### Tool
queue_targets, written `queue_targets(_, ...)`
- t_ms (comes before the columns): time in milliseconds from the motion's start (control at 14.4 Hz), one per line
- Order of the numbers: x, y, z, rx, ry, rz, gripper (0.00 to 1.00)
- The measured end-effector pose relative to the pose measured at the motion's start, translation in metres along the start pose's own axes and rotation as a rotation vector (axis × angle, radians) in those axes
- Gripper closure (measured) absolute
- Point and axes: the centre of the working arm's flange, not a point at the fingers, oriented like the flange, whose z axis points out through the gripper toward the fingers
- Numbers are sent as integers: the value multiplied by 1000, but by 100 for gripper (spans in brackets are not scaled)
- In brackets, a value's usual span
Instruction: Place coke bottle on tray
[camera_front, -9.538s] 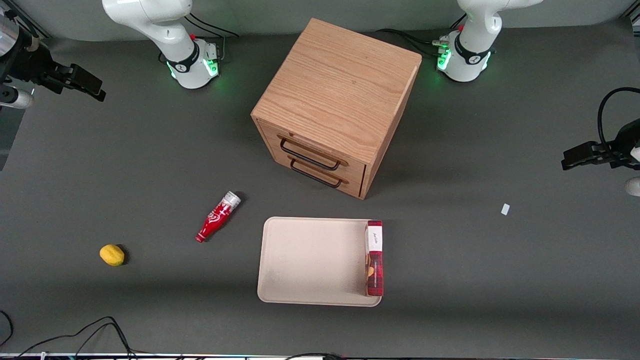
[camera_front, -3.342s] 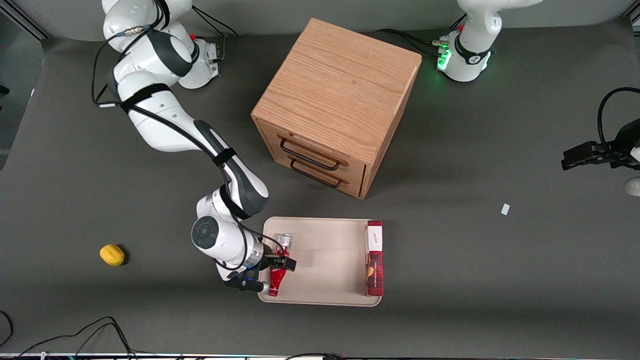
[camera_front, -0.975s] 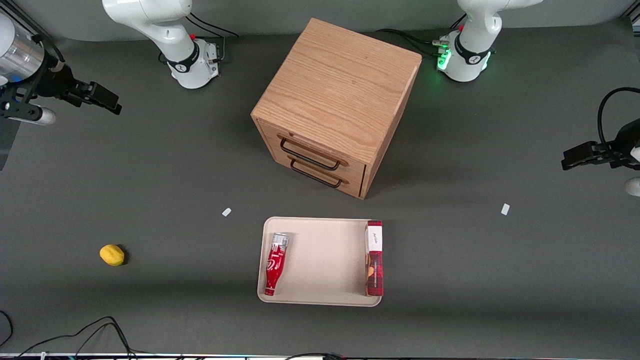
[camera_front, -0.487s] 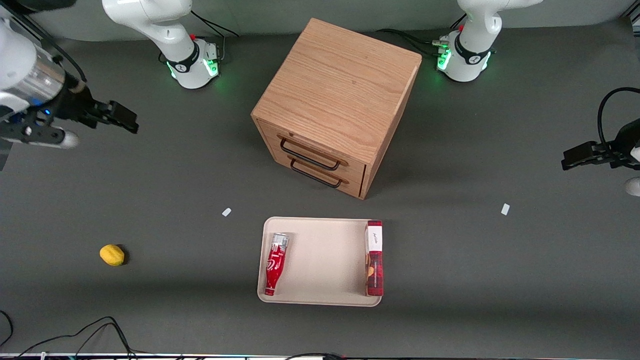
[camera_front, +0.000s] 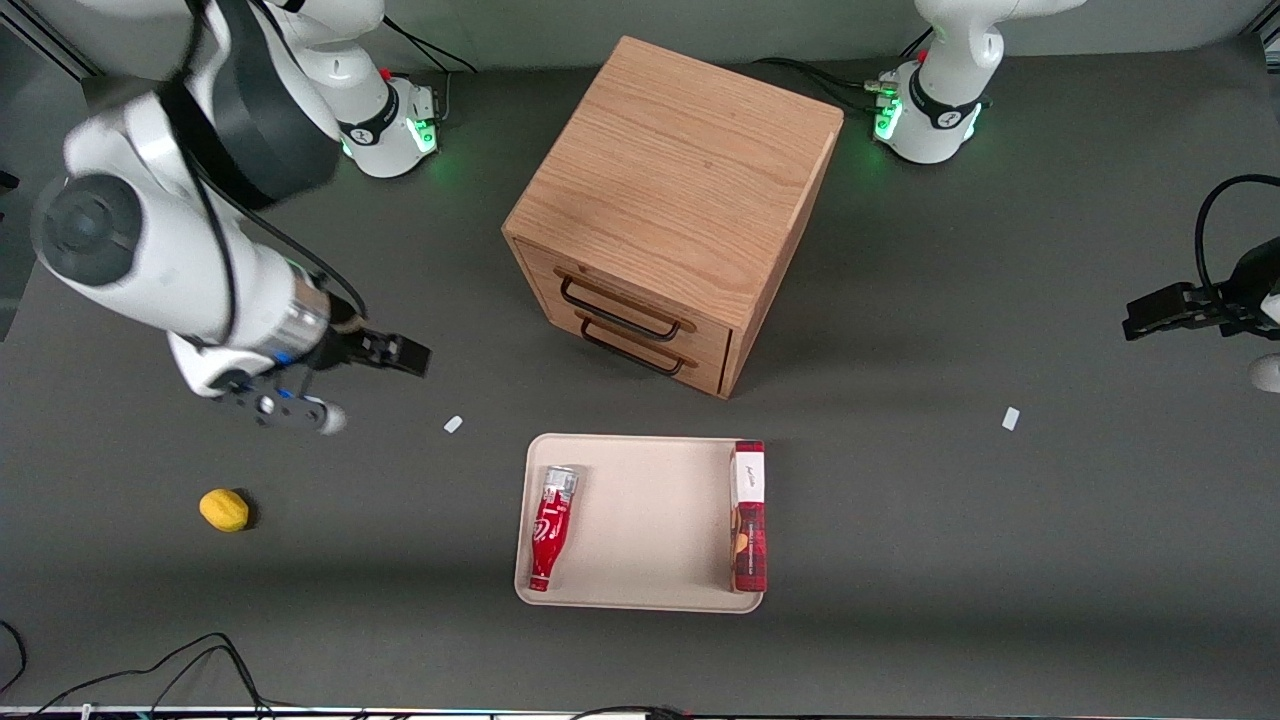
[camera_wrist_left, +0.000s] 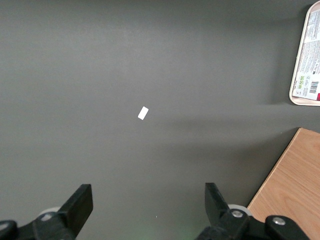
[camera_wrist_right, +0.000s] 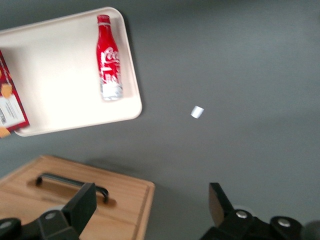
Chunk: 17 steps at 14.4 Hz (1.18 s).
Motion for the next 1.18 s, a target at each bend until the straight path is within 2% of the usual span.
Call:
queue_targets(139, 9, -2, 12, 7, -4, 10, 0)
queue_targets(487, 4, 3, -17, 18, 21, 12, 0)
queue_targets(835, 3, 6, -20, 12, 15, 17, 0)
queue_targets(1044, 1, 15, -29, -3, 7, 28, 0)
queue_targets(1184, -7, 37, -56, -33, 2, 52, 0)
